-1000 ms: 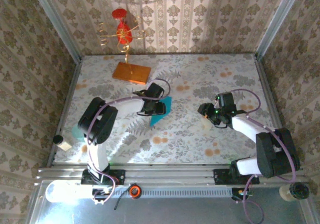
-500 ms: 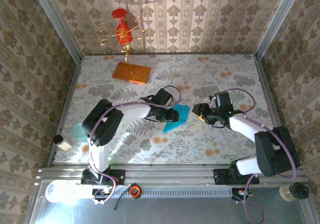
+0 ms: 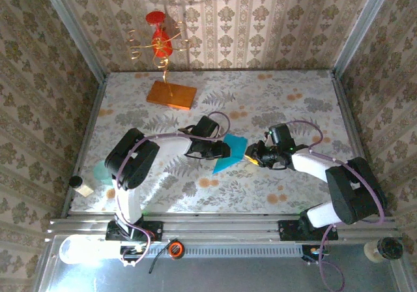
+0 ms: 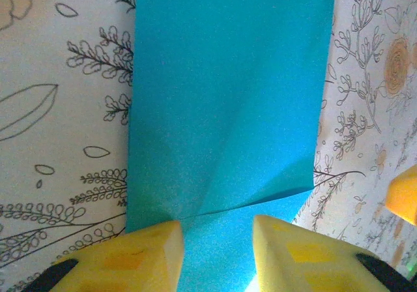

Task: Fold a paper plane with a square sheet of paper (pick it up from the middle)

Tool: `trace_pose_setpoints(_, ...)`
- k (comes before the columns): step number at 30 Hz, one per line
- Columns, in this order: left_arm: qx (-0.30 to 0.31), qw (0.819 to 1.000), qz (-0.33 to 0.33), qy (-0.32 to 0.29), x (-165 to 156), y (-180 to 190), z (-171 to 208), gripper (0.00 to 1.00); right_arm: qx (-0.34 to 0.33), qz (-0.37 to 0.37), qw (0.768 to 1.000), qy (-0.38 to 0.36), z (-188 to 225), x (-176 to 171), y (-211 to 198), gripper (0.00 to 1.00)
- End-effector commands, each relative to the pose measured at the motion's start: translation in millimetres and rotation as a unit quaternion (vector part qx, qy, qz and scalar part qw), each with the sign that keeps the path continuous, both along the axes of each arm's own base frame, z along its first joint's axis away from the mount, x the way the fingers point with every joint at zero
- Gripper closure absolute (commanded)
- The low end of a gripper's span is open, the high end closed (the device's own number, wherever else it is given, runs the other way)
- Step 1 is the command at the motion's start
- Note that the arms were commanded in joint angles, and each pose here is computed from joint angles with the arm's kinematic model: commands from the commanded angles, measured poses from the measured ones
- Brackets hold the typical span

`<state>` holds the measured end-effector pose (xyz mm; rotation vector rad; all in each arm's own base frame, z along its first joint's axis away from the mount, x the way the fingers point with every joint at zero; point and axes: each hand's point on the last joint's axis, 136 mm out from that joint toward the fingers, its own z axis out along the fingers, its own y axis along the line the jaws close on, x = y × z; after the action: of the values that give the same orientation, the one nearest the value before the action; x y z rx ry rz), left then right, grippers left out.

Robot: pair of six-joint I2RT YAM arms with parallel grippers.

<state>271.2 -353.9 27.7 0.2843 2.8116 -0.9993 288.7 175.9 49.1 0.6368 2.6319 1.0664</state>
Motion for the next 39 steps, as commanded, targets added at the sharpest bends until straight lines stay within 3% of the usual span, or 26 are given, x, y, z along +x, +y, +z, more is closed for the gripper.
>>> trace_pose_setpoints(1, 0.045, 0.998, 0.024, 0.044, -11.7, 22.6, -32.4, 0.63, 0.003, -0.004, 1.000, 0.016, -5.9, 0.2, 7.1, 0.69)
trace_pose_setpoints(7, 0.051, 0.997, 0.025, 0.057, -14.0, 24.6, -38.6, 0.65, 0.005, 0.000, 1.000, 0.029, -15.0, -0.9, 16.3, 0.67)
trace_pose_setpoints(26, 0.067, 0.995, 0.031, 0.067, -14.6, 31.3, -46.1, 0.66, 0.038, 0.025, 0.999, 0.021, -20.1, 8.0, 39.8, 0.76)
trace_pose_setpoints(39, 0.068, 0.994, 0.041, 0.069, -12.9, 34.6, -46.7, 0.66, 0.037, -0.003, 0.999, 0.024, -21.4, 4.7, 32.3, 0.76)
